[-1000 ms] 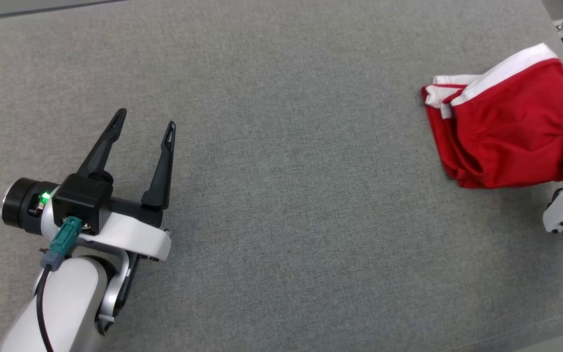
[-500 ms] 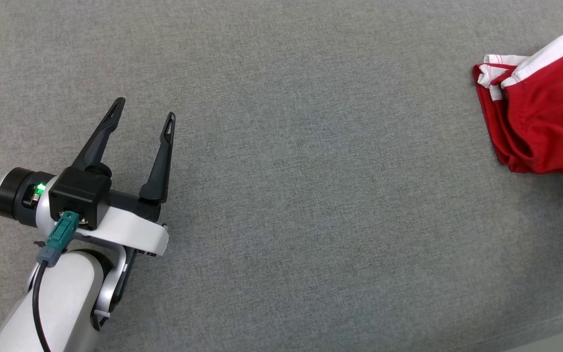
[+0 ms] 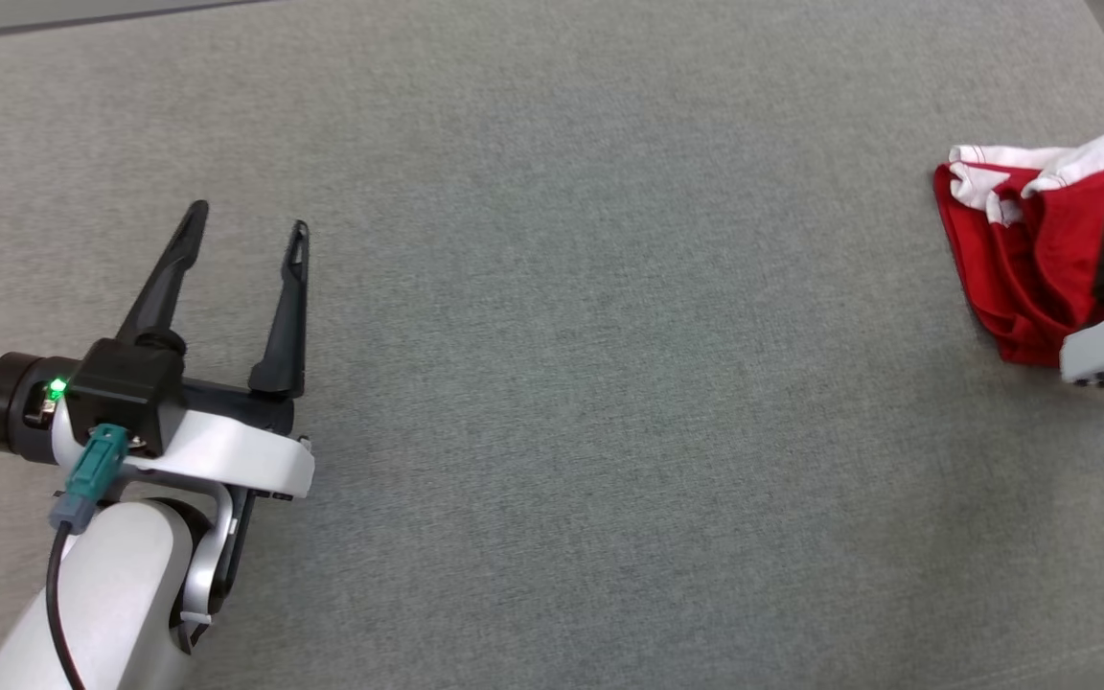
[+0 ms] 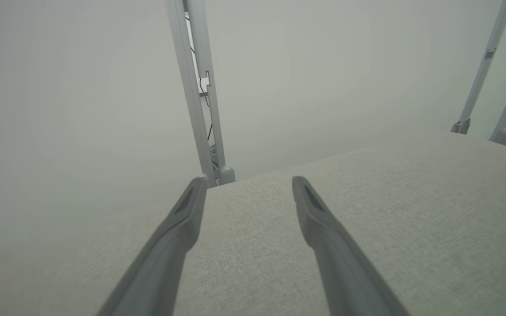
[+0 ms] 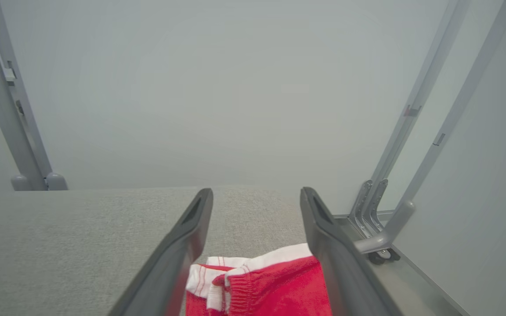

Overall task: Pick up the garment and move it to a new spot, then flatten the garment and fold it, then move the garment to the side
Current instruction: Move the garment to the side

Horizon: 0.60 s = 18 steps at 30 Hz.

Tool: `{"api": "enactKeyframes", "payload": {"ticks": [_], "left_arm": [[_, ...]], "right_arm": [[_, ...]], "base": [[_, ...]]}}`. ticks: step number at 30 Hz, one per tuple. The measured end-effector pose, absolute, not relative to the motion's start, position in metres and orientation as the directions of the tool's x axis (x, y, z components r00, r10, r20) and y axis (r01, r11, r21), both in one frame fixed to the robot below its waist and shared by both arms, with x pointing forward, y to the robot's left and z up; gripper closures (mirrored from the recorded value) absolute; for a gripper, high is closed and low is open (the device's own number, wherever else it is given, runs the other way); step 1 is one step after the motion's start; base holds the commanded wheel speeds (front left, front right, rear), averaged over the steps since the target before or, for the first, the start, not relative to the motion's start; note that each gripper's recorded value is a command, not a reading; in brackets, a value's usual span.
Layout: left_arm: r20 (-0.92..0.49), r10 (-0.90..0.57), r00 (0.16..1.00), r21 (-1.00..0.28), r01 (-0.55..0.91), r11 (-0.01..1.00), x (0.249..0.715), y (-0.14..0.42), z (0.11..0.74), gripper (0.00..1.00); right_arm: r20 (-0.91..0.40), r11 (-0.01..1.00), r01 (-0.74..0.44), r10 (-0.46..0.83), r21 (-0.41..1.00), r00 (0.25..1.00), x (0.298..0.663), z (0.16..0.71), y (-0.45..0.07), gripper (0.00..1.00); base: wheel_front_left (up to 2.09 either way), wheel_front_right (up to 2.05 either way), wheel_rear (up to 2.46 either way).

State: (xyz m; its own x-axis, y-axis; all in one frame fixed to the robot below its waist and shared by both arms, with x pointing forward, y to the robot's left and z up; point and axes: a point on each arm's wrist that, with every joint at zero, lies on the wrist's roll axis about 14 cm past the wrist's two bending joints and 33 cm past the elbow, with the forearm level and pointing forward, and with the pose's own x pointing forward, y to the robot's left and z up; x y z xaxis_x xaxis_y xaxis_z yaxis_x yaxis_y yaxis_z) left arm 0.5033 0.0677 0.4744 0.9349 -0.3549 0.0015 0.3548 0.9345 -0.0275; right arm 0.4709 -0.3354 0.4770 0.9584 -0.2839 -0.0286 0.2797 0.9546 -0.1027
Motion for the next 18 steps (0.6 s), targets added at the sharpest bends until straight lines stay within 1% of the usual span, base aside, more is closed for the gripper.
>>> {"api": "enactKeyframes", "payload": {"ticks": [6,11,14,18], "left_arm": [[0.032,-0.247,0.968,-0.036,0.248,0.968,0.496,0.100,0.488,0.00],[0.054,-0.154,0.987,-0.036,0.156,0.987,0.483,0.130,0.499,0.00],[0.062,-0.095,0.994,-0.039,0.097,0.995,0.472,0.148,0.505,0.00],[0.082,-0.041,0.996,-0.044,0.045,0.998,0.459,0.166,0.514,0.00]], "right_arm": [[0.081,0.991,0.131,-0.127,-0.040,0.989,0.478,0.505,-0.267,0.00],[0.143,1.000,0.005,-0.007,0.015,0.990,0.474,0.521,-0.214,0.00],[0.156,0.999,-0.047,0.042,0.028,0.987,0.468,0.526,-0.193,0.00],[0.140,0.994,-0.096,0.087,0.052,0.986,0.459,0.522,-0.172,0.00]], "base": [[0.00,0.00,0.00],[0.00,0.00,0.00],[0.00,0.00,0.00],[0.00,0.00,0.00]]}}
